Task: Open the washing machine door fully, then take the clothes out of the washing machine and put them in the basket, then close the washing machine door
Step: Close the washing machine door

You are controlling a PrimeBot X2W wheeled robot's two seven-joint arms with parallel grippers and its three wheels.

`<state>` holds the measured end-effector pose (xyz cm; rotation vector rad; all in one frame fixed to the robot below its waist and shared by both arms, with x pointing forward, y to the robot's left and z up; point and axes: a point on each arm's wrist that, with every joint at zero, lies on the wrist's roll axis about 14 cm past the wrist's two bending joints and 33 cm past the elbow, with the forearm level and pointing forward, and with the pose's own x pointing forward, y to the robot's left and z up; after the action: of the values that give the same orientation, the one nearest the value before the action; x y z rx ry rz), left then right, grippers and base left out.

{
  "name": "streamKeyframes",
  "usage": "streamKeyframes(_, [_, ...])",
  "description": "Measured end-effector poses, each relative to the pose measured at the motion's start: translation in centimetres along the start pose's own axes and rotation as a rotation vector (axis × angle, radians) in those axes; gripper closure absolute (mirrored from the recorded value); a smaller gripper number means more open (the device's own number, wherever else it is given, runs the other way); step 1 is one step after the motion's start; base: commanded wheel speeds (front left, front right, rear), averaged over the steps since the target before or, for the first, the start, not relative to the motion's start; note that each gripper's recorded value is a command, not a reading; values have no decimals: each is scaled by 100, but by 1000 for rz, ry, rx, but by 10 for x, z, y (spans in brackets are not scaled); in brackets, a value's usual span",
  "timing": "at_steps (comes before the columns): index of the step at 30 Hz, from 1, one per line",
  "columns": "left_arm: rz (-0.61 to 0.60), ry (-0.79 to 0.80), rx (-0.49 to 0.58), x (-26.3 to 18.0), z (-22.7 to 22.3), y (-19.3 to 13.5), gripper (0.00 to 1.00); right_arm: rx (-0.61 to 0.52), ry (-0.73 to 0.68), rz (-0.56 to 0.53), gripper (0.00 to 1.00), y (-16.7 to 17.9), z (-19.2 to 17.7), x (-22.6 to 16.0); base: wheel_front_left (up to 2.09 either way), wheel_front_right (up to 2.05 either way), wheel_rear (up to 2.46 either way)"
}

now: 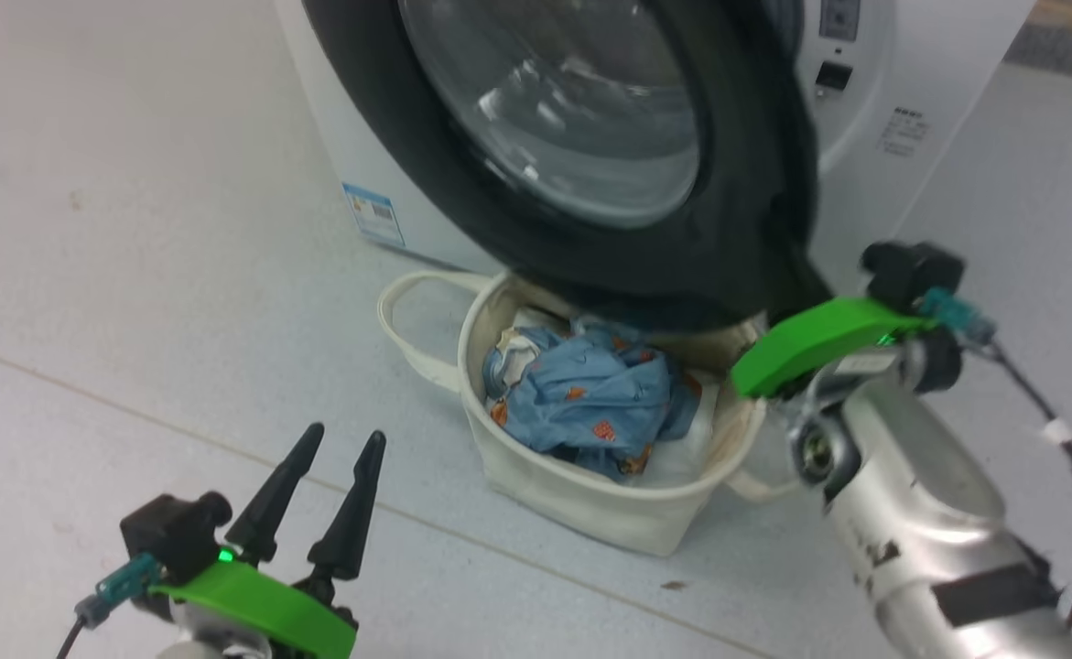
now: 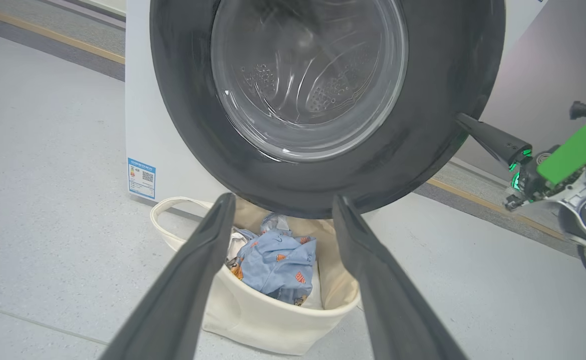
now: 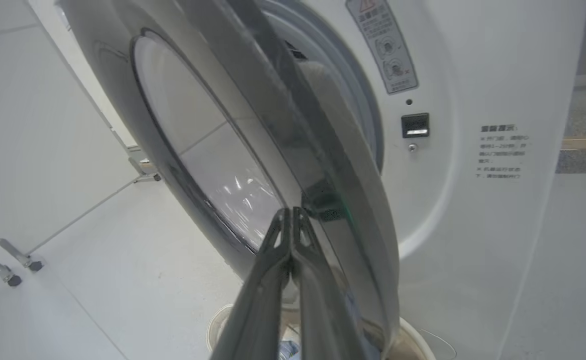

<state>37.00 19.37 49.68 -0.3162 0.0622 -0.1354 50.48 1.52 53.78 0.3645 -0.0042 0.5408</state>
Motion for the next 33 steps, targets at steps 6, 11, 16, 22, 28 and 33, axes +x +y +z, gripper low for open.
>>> streamKeyframes(6, [-15, 24, -2, 21, -9, -2, 0, 20, -35, -105, 100, -45, 9, 26, 0, 0, 0])
streamKeyframes(11, [0, 27, -7, 28, -13, 4, 0, 44, -59, -171, 100, -71, 16, 41, 0, 0, 0])
streamKeyframes(16, [13, 28, -19, 25, -14, 8, 0, 25, -56, -208, 100, -82, 18, 45, 0, 0, 0])
streamKeyframes(22, [19, 18, -26, 23, -12, 9, 0, 13, -61, -236, 100, -89, 24, 43, 0, 0, 0])
streamKeyframes(28, [1, -3, -32, 24, -6, 4, 0, -8, -62, -206, 100, -77, 30, 35, 0, 0, 0])
streamKeyframes(33, [-32, -8, -29, 28, -3, -5, 0, -28, -60, -206, 0, -77, 28, 12, 0, 0, 0])
